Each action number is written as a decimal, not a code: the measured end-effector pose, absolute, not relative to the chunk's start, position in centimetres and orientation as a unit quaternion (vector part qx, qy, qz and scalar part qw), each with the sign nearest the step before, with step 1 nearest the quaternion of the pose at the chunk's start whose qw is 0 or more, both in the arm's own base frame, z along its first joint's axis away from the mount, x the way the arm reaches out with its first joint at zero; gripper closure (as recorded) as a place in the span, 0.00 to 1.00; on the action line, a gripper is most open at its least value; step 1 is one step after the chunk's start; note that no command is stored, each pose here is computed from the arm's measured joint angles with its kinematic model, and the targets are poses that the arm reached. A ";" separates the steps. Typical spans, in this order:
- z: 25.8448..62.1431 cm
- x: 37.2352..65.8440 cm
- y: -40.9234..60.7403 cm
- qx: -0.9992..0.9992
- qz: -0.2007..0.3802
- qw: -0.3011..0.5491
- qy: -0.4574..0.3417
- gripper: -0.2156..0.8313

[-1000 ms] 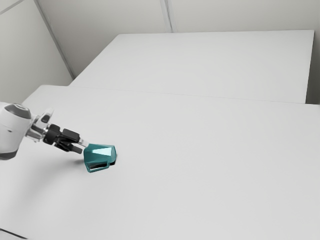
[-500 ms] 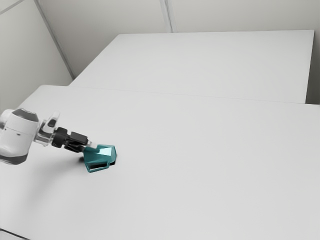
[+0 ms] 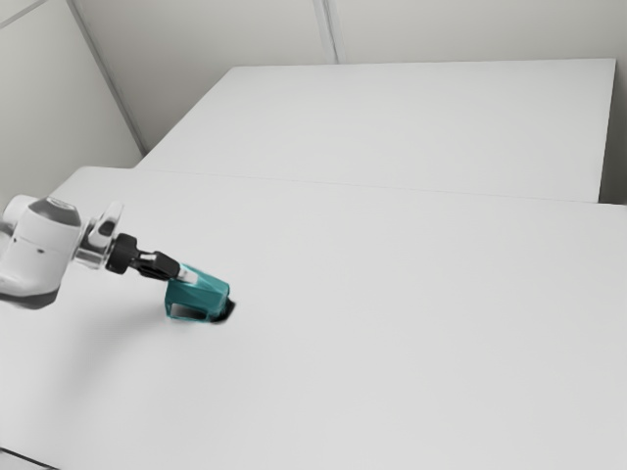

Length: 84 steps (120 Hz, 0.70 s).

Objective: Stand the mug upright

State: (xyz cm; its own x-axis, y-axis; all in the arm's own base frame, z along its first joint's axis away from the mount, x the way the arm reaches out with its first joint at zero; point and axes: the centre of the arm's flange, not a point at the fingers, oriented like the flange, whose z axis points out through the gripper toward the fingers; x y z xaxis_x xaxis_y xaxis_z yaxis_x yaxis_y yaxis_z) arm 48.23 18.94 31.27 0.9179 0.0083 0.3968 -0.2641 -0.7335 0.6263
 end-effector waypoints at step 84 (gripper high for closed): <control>36.5 51.3 9.9 0.944 0.121 0.179 -0.250 0.96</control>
